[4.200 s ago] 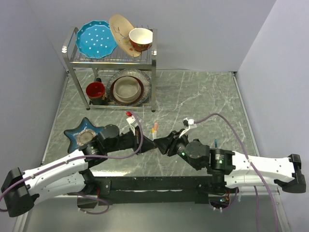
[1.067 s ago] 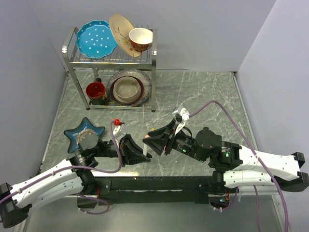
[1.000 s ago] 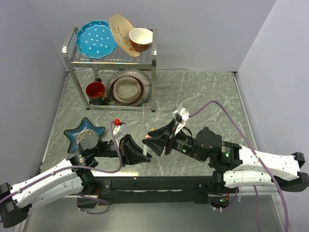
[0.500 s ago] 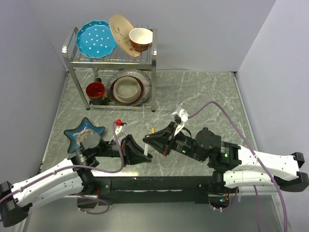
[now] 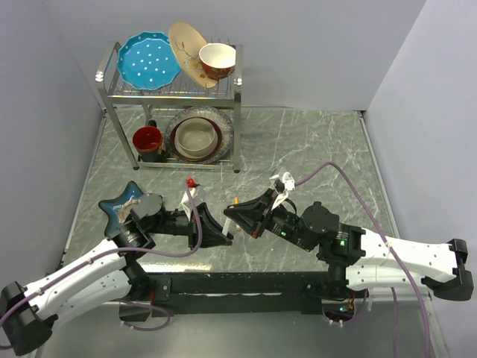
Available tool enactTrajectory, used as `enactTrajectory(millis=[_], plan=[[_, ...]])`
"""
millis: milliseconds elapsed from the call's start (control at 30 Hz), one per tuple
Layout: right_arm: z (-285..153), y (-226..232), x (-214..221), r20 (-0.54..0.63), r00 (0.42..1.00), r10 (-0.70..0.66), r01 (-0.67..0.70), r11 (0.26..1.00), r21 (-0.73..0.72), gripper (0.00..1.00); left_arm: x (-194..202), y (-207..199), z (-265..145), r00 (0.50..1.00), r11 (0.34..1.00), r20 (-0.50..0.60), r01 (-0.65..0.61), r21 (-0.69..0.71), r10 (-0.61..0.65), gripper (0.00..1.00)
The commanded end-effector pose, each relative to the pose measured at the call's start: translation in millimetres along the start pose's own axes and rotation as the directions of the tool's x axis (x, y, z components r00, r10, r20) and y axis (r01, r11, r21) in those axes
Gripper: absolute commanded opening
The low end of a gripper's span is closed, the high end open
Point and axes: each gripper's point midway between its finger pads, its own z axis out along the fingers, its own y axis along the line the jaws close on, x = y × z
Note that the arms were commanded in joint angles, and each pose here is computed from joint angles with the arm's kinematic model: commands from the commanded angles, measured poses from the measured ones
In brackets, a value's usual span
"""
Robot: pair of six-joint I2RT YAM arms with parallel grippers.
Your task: Insert the pens into the pen caps
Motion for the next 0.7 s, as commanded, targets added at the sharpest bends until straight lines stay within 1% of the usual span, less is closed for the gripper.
enactTrajectory(millis=[0, 133, 200, 233, 267, 333, 467, 533, 600, 633, 667], plan=[[-24, 14, 96, -0.340, 0.940, -0.029, -0.019, 0.991, -0.135, 0.00, -78, 8, -6, 0.971, 0.992, 0.206, -0.109, -0.058, 0.119, 0.01], [-24, 17, 120, -0.411, 0.911, -0.018, -0.051, 0.986, -0.156, 0.00, -83, 16, -2, 0.973, 0.992, 0.200, -0.101, -0.077, 0.115, 0.01], [-24, 21, 128, -0.423, 0.906, 0.020, -0.099, 0.981, -0.164, 0.00, -85, 18, 0, 0.972, 0.992, 0.209, -0.094, -0.079, 0.108, 0.01], [-24, 21, 132, -0.428, 0.903, 0.039, -0.119, 0.980, -0.161, 0.00, -88, 23, 0, 0.968, 0.991, 0.226, -0.086, -0.107, 0.108, 0.01], [-23, 27, 133, -0.424, 0.904, 0.054, -0.145, 0.972, -0.185, 0.00, -88, 25, 0, 0.967, 0.990, 0.228, -0.087, -0.110, 0.110, 0.01], [-24, 23, 146, -0.448, 0.890, 0.084, -0.172, 0.972, -0.159, 0.00, -94, 22, -1, 0.963, 0.990, 0.240, -0.099, -0.098, 0.120, 0.01], [-27, 24, 166, -0.492, 0.865, 0.101, -0.199, 0.968, -0.151, 0.00, -102, 36, -4, 0.966, 0.986, 0.234, -0.080, -0.144, 0.112, 0.01], [-29, 24, 175, -0.514, 0.853, 0.092, -0.189, 0.972, -0.140, 0.00, -110, 39, -9, 0.959, 0.987, 0.263, -0.071, -0.146, 0.108, 0.01], [-34, 19, 183, -0.540, 0.840, 0.064, -0.152, 0.981, -0.120, 0.00, -115, 42, -17, 0.956, 0.987, 0.274, -0.066, -0.149, 0.105, 0.01], [-33, 10, 184, -0.533, 0.844, 0.058, -0.120, 0.989, -0.083, 0.00, -120, 43, -18, 0.956, 0.983, 0.266, -0.083, -0.163, 0.124, 0.01], [-38, 4, 189, -0.552, 0.833, 0.046, -0.097, 0.993, -0.063, 0.00, -116, 48, -17, 0.964, 0.983, 0.248, -0.057, -0.176, 0.101, 0.01]])
